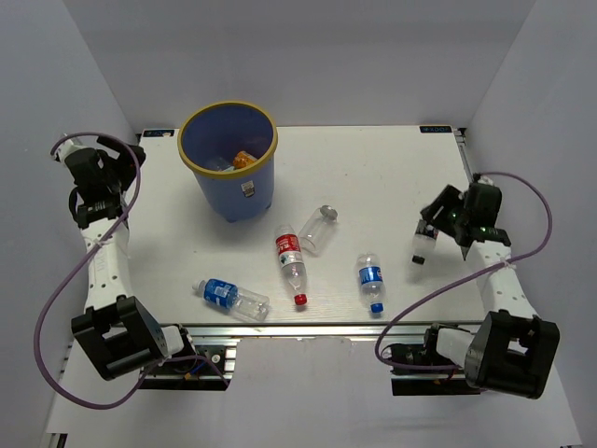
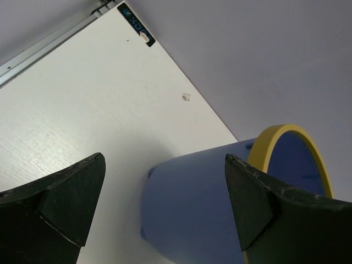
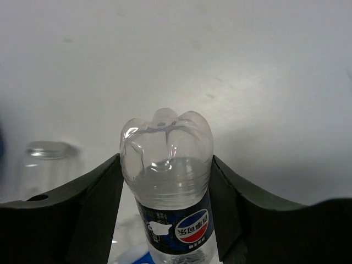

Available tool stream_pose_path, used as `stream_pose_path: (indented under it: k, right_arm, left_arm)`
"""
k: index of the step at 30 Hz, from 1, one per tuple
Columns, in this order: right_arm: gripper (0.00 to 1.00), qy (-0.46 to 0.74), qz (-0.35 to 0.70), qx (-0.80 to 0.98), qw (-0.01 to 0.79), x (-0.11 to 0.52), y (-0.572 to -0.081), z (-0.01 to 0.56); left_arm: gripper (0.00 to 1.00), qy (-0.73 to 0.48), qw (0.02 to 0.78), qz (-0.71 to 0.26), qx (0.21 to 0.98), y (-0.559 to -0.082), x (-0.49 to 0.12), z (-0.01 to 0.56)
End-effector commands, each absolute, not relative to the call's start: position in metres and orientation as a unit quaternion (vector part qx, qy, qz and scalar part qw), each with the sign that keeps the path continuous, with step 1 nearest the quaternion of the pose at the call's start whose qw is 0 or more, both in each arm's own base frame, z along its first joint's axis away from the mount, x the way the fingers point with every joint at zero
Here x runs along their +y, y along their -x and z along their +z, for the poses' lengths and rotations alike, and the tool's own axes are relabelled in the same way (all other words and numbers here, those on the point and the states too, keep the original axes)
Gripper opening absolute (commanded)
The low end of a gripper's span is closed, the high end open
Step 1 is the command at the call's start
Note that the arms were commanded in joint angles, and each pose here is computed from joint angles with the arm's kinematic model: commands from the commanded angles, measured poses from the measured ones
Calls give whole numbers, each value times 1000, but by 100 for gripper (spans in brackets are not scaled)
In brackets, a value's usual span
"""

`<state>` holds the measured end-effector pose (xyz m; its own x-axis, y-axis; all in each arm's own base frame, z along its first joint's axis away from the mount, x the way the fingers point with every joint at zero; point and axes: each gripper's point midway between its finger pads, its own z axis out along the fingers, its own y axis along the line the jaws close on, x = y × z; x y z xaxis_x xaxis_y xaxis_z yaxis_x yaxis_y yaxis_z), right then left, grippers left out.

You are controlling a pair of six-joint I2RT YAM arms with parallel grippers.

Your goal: Put the plastic bottles in the bin

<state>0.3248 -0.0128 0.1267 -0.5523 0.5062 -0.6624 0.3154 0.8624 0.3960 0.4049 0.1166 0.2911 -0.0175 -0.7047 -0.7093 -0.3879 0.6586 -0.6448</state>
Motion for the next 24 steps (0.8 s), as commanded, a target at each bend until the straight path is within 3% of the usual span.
stream_pose_path:
  k: [1, 9, 10, 11, 14, 15, 18, 19, 21, 24]
  right_arm:
    - [21, -77, 197, 805, 554, 47, -374, 253]
    - [22, 208, 331, 613, 687, 248, -393, 457]
    - [23, 229, 331, 610, 682, 272, -407, 451]
    - [28, 255, 347, 556, 711, 289, -398, 493]
    - [27, 302, 416, 509, 690, 348, -397, 489]
    - [27, 309, 435, 465, 707, 359, -390, 513]
    - [39, 320, 448, 425, 718, 393, -404, 510]
    - [39, 324, 451, 437, 707, 410, -421, 485]
    - [41, 344, 469, 403, 707, 427, -417, 500]
    - [41, 351, 502, 416, 672, 460, -432, 470]
  left_arm:
    - [98, 401, 568, -124, 708, -390, 114, 279]
    - [98, 471, 512, -113, 709, -362, 112, 238]
    - [98, 475, 515, -117, 704, -359, 110, 240]
    - [98, 486, 514, -106, 698, -355, 114, 237]
    - [98, 501, 505, -102, 695, -344, 113, 231]
    - [98, 504, 500, -104, 697, -341, 111, 225]
    - [98, 513, 493, -117, 693, -335, 104, 216]
    - [98, 516, 488, -119, 694, -333, 103, 212]
    - [98, 528, 473, -121, 695, -327, 100, 200]
    - [98, 537, 460, -120, 696, -319, 97, 189]
